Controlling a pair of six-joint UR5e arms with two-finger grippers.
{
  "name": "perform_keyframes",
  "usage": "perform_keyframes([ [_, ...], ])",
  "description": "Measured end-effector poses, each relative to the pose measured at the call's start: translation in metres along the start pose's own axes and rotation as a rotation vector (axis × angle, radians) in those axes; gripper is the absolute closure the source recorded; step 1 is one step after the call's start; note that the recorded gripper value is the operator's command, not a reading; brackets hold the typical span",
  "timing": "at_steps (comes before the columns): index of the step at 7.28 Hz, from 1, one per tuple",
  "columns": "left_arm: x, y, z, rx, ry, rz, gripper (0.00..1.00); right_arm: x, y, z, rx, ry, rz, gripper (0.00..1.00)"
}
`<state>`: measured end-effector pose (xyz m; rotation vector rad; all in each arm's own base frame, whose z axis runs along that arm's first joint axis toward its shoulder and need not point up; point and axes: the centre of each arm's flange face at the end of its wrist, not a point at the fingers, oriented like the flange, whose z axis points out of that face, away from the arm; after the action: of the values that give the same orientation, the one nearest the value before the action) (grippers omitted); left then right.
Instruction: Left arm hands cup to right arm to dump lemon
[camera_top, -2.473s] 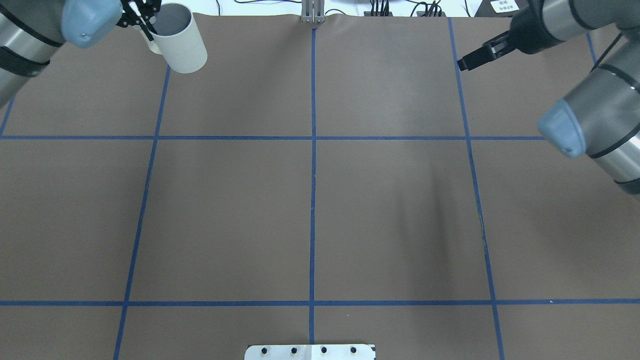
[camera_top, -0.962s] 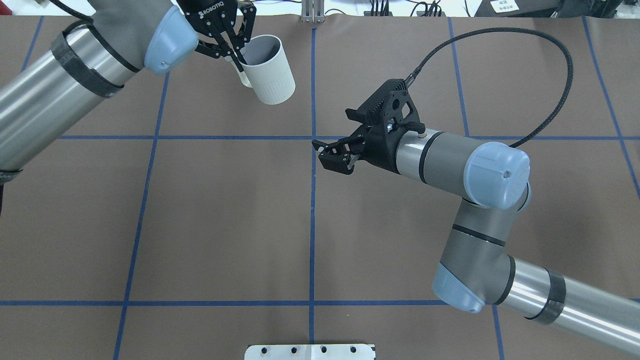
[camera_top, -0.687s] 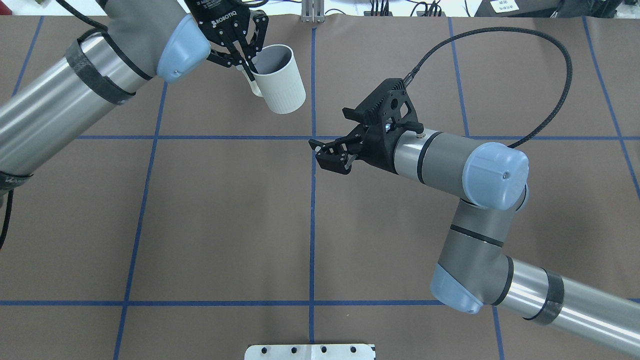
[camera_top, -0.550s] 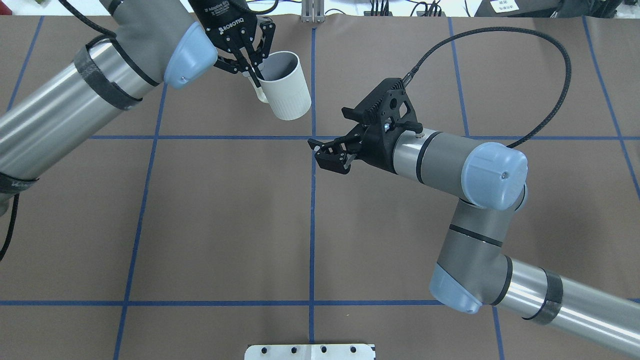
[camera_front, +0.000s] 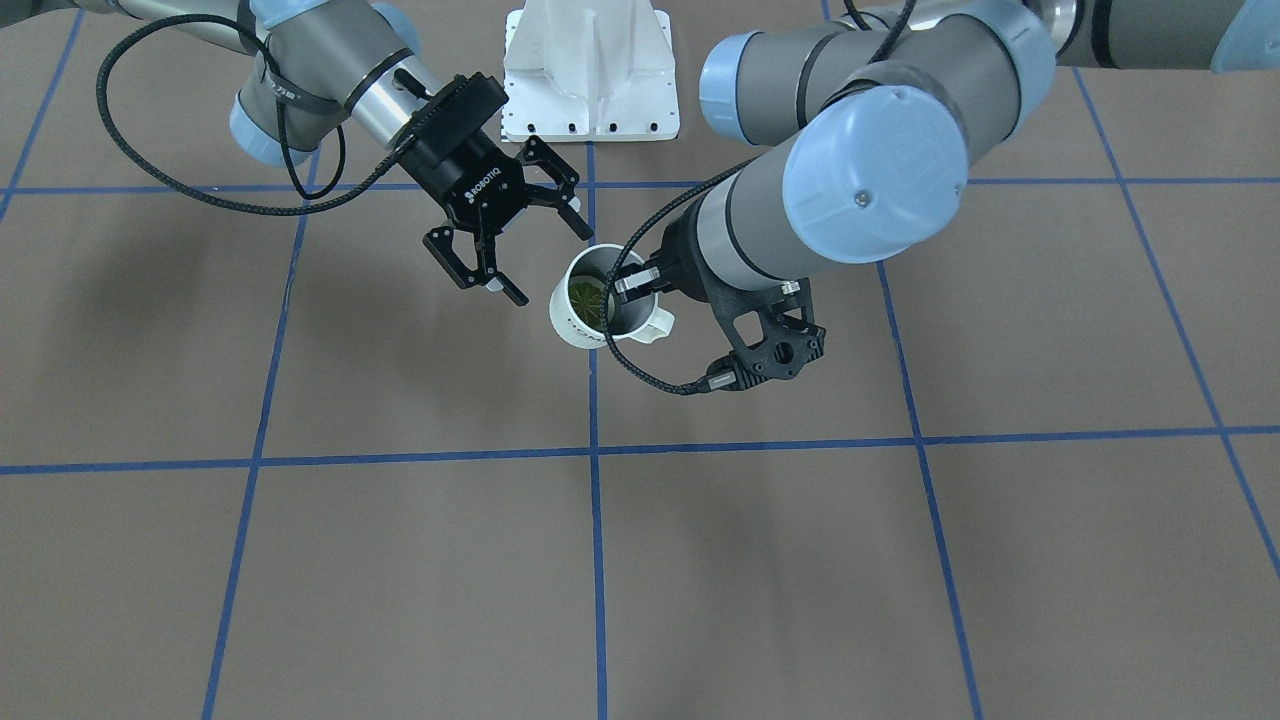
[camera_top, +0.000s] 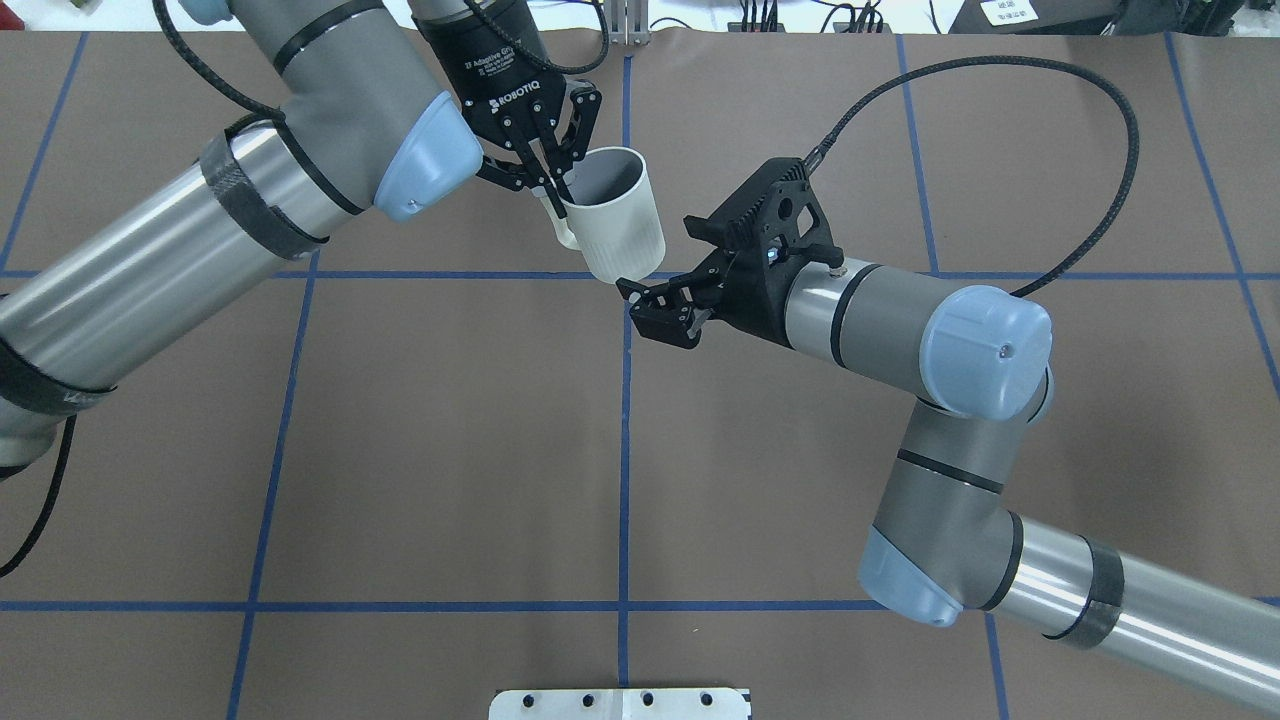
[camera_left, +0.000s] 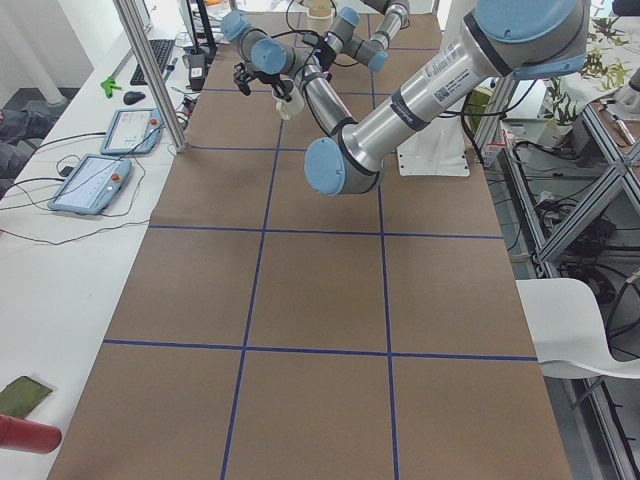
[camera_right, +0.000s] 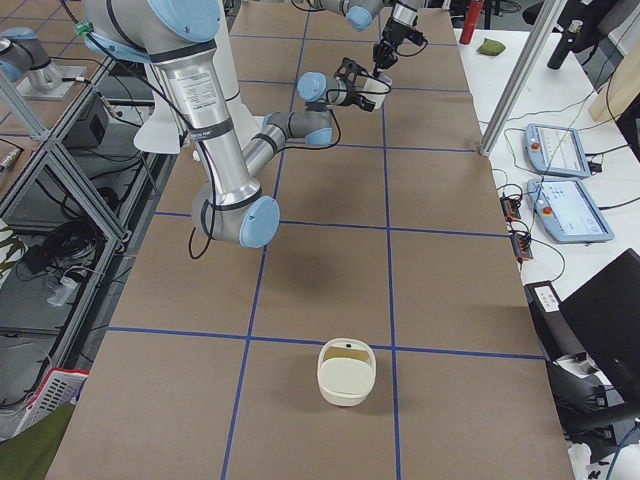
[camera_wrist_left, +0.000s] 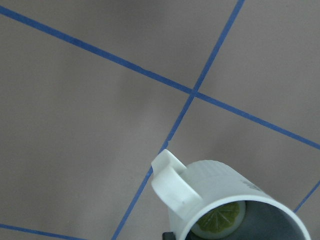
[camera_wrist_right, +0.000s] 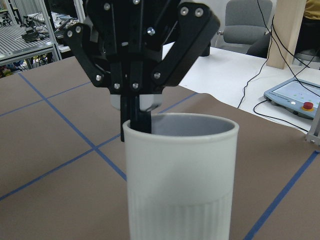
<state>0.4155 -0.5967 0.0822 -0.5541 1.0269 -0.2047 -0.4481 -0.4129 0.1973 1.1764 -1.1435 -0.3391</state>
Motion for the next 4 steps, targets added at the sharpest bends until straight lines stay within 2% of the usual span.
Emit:
perform_keyframes([
  [4,0.012,0.020,0.015,-0.023,-0.007,0.012,1.00,0.001,0.000,0.000,0.003,0.007,0.000,0.02],
])
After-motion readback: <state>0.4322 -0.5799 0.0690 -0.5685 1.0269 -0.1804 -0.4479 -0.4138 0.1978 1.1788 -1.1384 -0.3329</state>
